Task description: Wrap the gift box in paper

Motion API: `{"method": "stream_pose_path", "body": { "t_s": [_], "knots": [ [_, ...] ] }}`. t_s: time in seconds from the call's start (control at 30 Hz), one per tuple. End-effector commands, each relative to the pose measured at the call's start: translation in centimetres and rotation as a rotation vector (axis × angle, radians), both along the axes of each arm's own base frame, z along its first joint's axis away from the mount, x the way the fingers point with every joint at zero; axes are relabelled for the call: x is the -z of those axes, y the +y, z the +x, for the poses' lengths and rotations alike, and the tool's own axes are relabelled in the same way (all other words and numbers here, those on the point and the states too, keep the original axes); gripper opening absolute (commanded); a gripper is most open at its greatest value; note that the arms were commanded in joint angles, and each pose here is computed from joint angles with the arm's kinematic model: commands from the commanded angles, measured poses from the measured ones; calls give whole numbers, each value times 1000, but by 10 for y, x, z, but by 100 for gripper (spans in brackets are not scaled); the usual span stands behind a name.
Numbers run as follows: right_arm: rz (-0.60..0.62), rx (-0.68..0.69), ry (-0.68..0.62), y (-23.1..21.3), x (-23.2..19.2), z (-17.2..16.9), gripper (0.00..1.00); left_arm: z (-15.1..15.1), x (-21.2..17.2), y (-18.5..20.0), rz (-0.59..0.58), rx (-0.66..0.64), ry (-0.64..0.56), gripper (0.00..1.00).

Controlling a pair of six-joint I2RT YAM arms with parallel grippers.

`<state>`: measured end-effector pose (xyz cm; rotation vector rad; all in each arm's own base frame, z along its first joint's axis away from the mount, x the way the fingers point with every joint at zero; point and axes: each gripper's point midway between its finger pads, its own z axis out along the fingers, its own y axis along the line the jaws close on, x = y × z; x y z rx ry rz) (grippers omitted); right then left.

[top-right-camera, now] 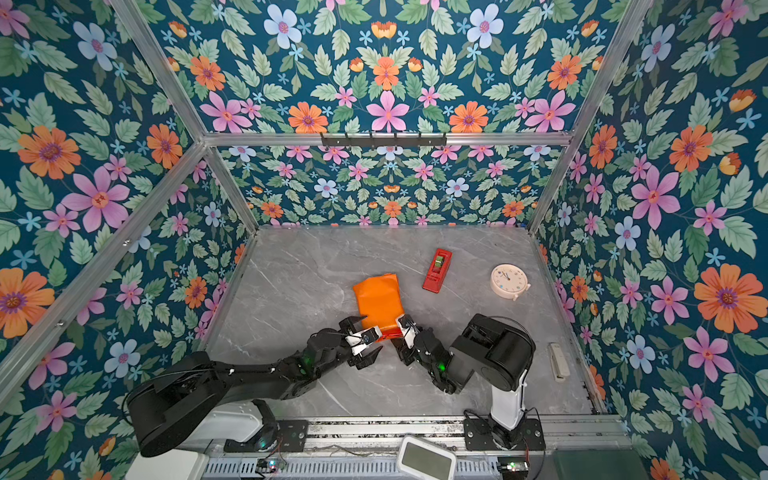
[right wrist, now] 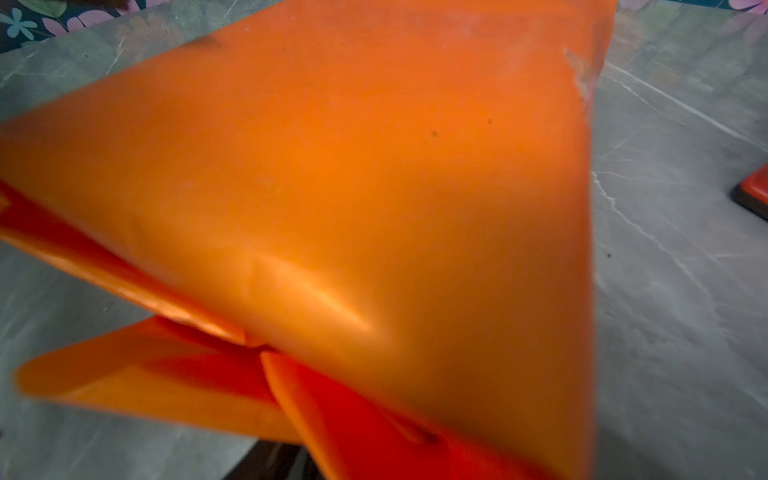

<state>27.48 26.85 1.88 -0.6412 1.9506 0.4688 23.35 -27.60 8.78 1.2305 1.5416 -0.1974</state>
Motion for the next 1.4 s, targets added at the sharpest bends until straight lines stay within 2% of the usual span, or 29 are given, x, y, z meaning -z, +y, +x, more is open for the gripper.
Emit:
{"method": "stream_pose_path", "body": {
  "t_s": [0.0,0.37,0.63,0.83,1.0,1.17,1.37],
  "knots": [
    [-25,22,57,-7,14,-4,60,2,-6,-4,-25,34,-55,100],
    [-19,30,62,-9,14,-3,58,16,10,-11,38,71,-99,100],
    [-15,35,67,-10,13,-3,57,25,16,-11,51,47,-129,97],
    [-8,41,67,-11,12,-1,57,28,15,-11,46,45,-139,90],
    [0,48,67,-13,9,0,56,31,21,-10,34,46,-120,78],
    [10,53,68,-15,7,0,56,33,23,-9,30,45,-109,70],
    [31,67,70,-17,2,2,60,33,28,-10,34,49,-94,65]
  ]
}}
